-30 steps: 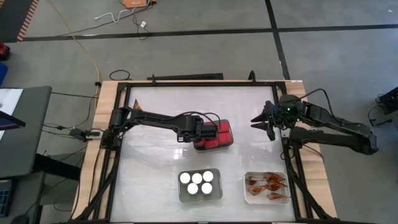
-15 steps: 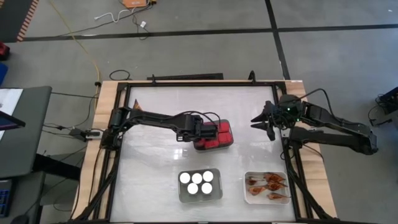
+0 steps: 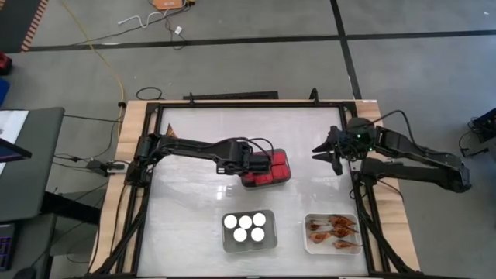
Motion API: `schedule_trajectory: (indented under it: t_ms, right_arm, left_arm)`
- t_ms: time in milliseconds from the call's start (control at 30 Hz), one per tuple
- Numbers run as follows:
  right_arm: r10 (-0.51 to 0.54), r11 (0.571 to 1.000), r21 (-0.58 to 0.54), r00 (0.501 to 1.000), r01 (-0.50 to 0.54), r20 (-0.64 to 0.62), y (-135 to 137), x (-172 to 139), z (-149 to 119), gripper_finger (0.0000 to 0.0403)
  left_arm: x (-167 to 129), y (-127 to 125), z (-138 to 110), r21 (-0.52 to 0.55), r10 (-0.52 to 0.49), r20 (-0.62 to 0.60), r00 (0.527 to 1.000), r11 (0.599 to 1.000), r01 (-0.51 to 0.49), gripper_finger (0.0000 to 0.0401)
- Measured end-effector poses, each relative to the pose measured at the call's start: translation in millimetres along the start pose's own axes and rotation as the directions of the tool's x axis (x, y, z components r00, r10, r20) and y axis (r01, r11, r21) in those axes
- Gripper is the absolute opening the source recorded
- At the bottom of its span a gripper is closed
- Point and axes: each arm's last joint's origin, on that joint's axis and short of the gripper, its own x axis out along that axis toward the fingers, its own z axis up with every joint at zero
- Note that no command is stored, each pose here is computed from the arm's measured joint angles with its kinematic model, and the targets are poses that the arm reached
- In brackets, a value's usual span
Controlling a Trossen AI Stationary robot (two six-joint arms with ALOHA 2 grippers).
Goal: Sort spices by type
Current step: Put the red seasoning can into the black bin
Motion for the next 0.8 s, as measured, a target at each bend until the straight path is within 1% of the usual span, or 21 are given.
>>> schedule_trajectory:
  t_ms: [167,300,500,567,633,800]
  right_arm:
    - [-0.001,1.000,0.009,1.000,0.001,-0.010,-1,2,0,0.0149]
    - [-0.002,1.000,0.014,1.000,0.002,-0.024,-1,4,0,0.0149]
    - [-0.003,1.000,0.023,0.999,0.004,-0.046,-3,8,0,0.0149]
    - [-0.003,1.000,0.024,0.999,0.005,-0.051,-3,9,0,0.0149]
    - [-0.003,1.000,0.025,0.999,0.005,-0.052,-3,9,0,0.0149]
    - [-0.004,1.000,0.025,0.999,0.005,-0.052,-3,9,0,0.0149]
  left_arm:
    - [-10,-5,3,0.039,-0.038,0.057,0.998,0.999,0.036,0.0272]
    - [-14,-7,5,0.083,-0.051,0.063,0.997,0.996,0.046,0.0272]
    - [-14,4,3,0.074,0.054,0.050,0.997,0.996,-0.058,0.0272]
    - [-13,6,2,0.071,0.074,0.049,0.996,0.994,-0.078,0.0272]
    - [-9,7,0,0.069,0.076,0.044,0.996,0.994,-0.079,0.0272]
    - [7,5,-5,0.058,0.040,0.004,0.999,0.998,-0.040,0.0272]
